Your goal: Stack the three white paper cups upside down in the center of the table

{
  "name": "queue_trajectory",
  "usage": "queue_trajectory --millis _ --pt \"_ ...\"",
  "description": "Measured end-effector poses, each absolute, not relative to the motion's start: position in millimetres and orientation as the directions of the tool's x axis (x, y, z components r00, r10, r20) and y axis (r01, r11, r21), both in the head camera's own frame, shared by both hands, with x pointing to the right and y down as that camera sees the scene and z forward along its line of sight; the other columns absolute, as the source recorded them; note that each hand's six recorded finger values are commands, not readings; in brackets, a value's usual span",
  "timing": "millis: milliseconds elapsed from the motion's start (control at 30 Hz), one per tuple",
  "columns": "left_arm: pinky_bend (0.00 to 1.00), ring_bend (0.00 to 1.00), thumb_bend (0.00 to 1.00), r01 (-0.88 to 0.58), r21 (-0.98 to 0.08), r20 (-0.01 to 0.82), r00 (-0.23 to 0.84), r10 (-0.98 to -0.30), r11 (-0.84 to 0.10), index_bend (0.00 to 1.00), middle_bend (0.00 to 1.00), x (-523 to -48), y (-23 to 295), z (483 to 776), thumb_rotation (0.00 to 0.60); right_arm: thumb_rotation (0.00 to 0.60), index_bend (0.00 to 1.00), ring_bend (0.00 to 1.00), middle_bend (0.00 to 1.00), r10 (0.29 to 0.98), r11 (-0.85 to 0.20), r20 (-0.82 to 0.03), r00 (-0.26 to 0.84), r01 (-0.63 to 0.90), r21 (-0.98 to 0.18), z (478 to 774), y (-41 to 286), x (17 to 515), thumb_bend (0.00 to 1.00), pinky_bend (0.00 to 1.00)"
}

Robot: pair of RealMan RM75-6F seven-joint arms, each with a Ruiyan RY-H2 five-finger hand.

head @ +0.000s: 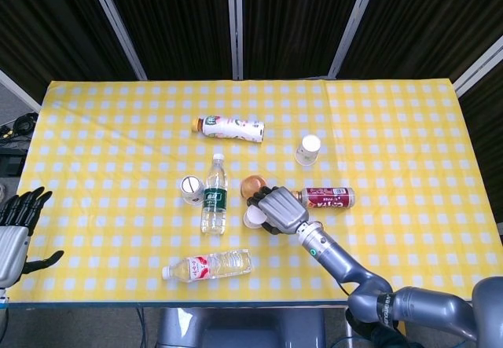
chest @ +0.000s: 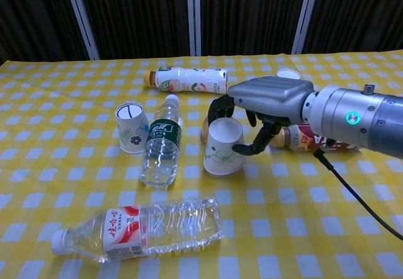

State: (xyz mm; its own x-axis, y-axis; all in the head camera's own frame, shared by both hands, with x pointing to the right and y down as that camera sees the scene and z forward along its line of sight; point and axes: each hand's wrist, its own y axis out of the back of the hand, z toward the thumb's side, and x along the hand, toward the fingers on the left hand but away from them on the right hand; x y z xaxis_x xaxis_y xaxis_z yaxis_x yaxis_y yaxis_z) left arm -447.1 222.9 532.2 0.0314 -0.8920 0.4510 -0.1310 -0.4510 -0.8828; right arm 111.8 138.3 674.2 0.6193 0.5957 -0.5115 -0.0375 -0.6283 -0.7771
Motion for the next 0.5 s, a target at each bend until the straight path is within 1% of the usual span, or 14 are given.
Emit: queue_trajectory --millis 33,67,100,133,167,233,267,333,500 --pt "0.00 0.00 0.00 -0.131 -0.882 0.452 0.031 -0.891 -0.452 0.00 0.00 -447.2 222.7 532.5 0.600 0.600 0.27 0.20 0.26 0.595 -0.629 -0.512 0.619 -0.038 -0.777 674.7 138.4 109.4 0.26 0.40" --pt "0.00 0.00 0.00 -0.131 -0.882 0.453 0.031 -0.891 -0.453 0.00 0.00 -447.2 222.6 532.7 0.600 0.600 0.18 0.13 0.18 0.594 -0.627 -0.512 0.620 -0.042 -0.778 675.3 138.6 107.0 0.19 0.32" --pt "0.00 0.00 0.00 -0.132 -0.881 0.454 0.030 -0.891 -0.453 0.00 0.00 -447.2 222.5 532.9 0.600 0.600 0.12 0.09 0.12 0.594 -0.624 -0.512 0.620 -0.046 -0.780 675.7 138.8 105.5 0.13 0.26" --pt "0.00 0.00 0.00 -0.133 -0.881 0.454 0.030 -0.890 -0.454 0.00 0.00 -447.3 222.4 532.9 0.600 0.600 0.05 0.03 0.05 0.594 -0.623 -0.514 0.619 -0.050 -0.781 676.5 139.0 104.5 0.05 0.17" --pt "0.00 0.00 0.00 -0.133 -0.881 0.454 0.029 -0.891 -0.454 0.00 0.00 -447.4 222.3 532.8 0.600 0.600 0.01 0.01 0.02 0.594 -0.624 -0.519 0.615 -0.054 -0.779 677.7 139.3 103.7 0.02 0.11" --pt "0.00 0.00 0.00 -0.133 -0.882 0.453 0.028 -0.891 -0.453 0.00 0.00 -447.7 222.1 532.7 0.600 0.600 0.00 0.00 0.00 0.593 -0.633 -0.528 0.607 -0.054 -0.772 679.4 139.8 103.3 0.00 0.03" --pt "0.00 0.00 0.00 -0.134 -0.882 0.453 0.027 -0.891 -0.453 0.00 0.00 -447.9 222.0 532.7 0.600 0.600 0.00 0.00 0.00 0.593 -0.639 -0.533 0.604 -0.050 -0.767 679.6 140.1 102.7 0.00 0.01" --pt "0.00 0.00 0.00 -0.133 -0.881 0.455 0.025 -0.890 -0.454 0.00 0.00 -448.5 221.8 533.3 0.600 0.600 0.00 0.00 0.00 0.596 -0.642 -0.531 0.602 -0.040 -0.766 677.0 139.8 101.5 0.00 0.00" --pt "0.00 0.00 0.00 -0.135 -0.880 0.457 0.022 -0.889 -0.456 0.00 0.00 -449.3 220.8 534.2 0.600 0.600 0.00 0.00 0.00 0.630 -0.611 -0.494 0.599 -0.011 -0.792 658.2 129.8 107.9 0.00 0.00"
